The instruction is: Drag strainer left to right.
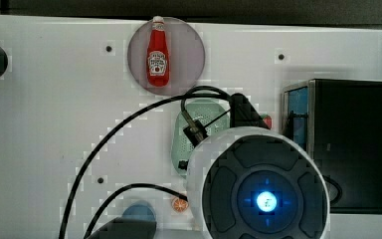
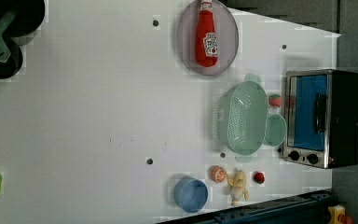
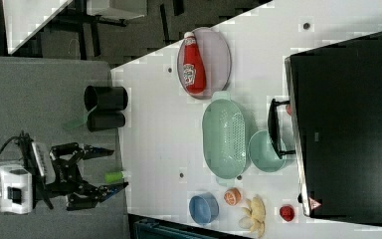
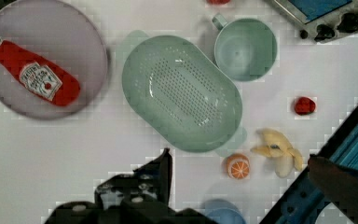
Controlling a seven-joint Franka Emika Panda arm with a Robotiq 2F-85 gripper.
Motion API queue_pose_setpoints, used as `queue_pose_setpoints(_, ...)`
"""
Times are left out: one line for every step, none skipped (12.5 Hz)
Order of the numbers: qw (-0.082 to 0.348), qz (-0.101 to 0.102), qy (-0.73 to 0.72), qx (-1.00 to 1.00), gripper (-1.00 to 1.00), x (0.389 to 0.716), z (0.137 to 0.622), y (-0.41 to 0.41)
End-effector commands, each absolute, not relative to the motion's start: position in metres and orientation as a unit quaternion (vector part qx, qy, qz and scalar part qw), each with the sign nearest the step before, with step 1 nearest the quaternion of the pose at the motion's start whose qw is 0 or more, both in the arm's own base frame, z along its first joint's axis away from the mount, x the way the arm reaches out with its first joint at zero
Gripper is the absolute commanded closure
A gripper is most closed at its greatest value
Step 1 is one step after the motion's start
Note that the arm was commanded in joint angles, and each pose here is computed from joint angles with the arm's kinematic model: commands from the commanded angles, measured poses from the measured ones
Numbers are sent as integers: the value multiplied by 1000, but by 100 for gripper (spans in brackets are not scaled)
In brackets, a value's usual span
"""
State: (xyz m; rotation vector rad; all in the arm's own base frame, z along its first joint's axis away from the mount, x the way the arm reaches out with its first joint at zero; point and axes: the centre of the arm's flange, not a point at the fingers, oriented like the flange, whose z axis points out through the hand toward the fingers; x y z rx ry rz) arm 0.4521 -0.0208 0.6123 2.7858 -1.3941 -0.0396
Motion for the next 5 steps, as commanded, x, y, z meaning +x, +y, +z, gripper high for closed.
queue_pose_setpoints(17,-45,-423,905,-100,462,592,-32)
queue_pose_setpoints(18,-47,-423,905,-100,462,590,-32)
queue_pose_setpoints(19,-50,-423,905,-100,463,587,-32)
queue_pose_setpoints(20,-53,-422,905,-100,465,584,-32)
queue_pose_setpoints(21,-55,-422,904,-100,466,582,-32)
